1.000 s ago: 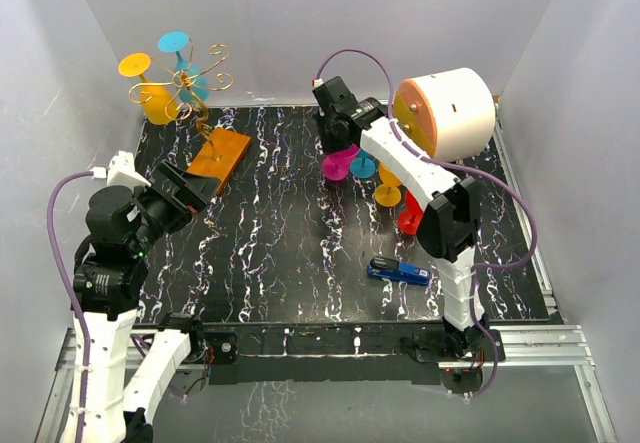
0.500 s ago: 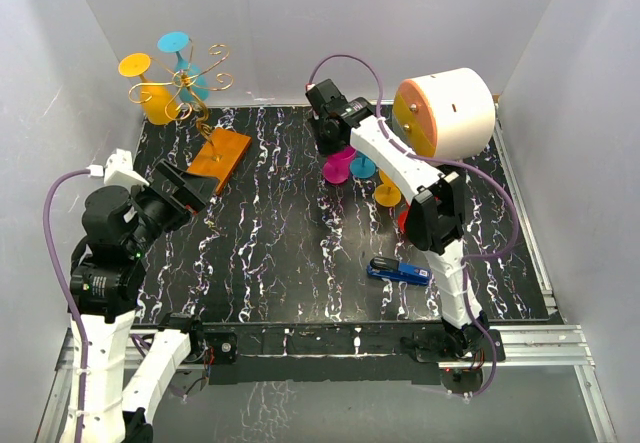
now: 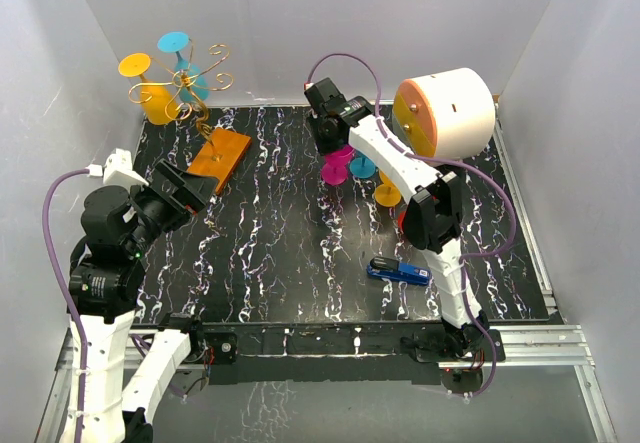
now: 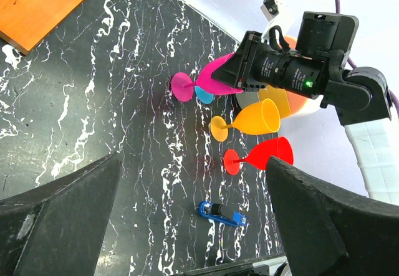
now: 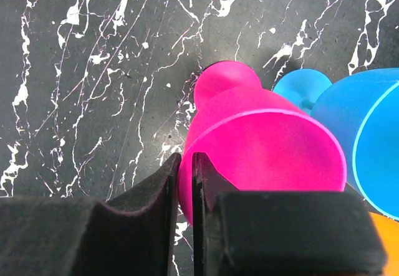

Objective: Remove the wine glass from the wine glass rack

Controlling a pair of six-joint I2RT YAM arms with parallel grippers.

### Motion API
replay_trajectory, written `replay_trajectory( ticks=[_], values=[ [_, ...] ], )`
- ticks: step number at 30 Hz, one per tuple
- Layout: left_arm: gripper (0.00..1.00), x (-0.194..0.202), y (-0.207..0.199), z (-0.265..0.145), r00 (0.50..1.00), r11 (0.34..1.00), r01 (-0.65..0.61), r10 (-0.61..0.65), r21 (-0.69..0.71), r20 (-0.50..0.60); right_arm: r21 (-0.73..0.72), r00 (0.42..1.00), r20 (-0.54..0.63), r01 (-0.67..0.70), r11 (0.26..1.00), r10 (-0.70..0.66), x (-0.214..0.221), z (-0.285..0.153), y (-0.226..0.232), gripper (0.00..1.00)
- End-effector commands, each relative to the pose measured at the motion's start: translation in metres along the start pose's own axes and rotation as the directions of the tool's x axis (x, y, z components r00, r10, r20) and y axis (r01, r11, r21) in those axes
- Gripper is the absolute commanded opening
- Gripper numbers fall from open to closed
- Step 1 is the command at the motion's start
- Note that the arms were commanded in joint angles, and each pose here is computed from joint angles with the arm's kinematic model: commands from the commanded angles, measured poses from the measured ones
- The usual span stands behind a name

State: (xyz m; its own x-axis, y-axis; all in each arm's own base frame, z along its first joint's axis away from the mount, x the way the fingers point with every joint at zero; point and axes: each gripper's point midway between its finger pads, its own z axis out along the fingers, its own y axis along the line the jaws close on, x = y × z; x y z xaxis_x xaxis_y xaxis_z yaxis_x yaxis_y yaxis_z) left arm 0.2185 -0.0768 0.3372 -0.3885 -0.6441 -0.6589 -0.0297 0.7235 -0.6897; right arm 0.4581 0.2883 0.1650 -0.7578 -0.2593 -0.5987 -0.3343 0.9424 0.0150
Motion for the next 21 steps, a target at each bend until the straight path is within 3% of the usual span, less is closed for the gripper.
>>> replay_trajectory(
  ticks=[1, 9, 16, 21],
  values=[
    [0.99, -0.010, -0.009, -0.005, 0.999, 1.000, -0.024, 0.024, 0.020, 0.027, -0.001, 0.998, 0.065, 0.007, 1.000, -0.007, -0.020, -0.005, 0.004, 0.13],
    [0.99, -0.014, -0.012, -0.008, 0.999, 0.999, -0.031, 0.030, 0.024, 0.037, -0.029, 0.993, 0.121, 0.005, 1.000, -0.002, -0.039, -0.025, 0.009, 0.27],
    [0.99, -0.022, -0.016, -0.008, 0.997, 0.998, -0.058, 0.057, 0.016, 0.050, -0.105, 0.963, 0.267, 0.009, 0.994, 0.019, -0.073, -0.085, 0.016, 0.53],
    [0.99, -0.041, -0.025, -0.007, 0.991, 0.994, -0.105, 0.104, 0.006, 0.084, -0.204, 0.935, 0.351, 0.024, 0.979, 0.050, -0.080, -0.133, 0.026, 0.64]
  ],
)
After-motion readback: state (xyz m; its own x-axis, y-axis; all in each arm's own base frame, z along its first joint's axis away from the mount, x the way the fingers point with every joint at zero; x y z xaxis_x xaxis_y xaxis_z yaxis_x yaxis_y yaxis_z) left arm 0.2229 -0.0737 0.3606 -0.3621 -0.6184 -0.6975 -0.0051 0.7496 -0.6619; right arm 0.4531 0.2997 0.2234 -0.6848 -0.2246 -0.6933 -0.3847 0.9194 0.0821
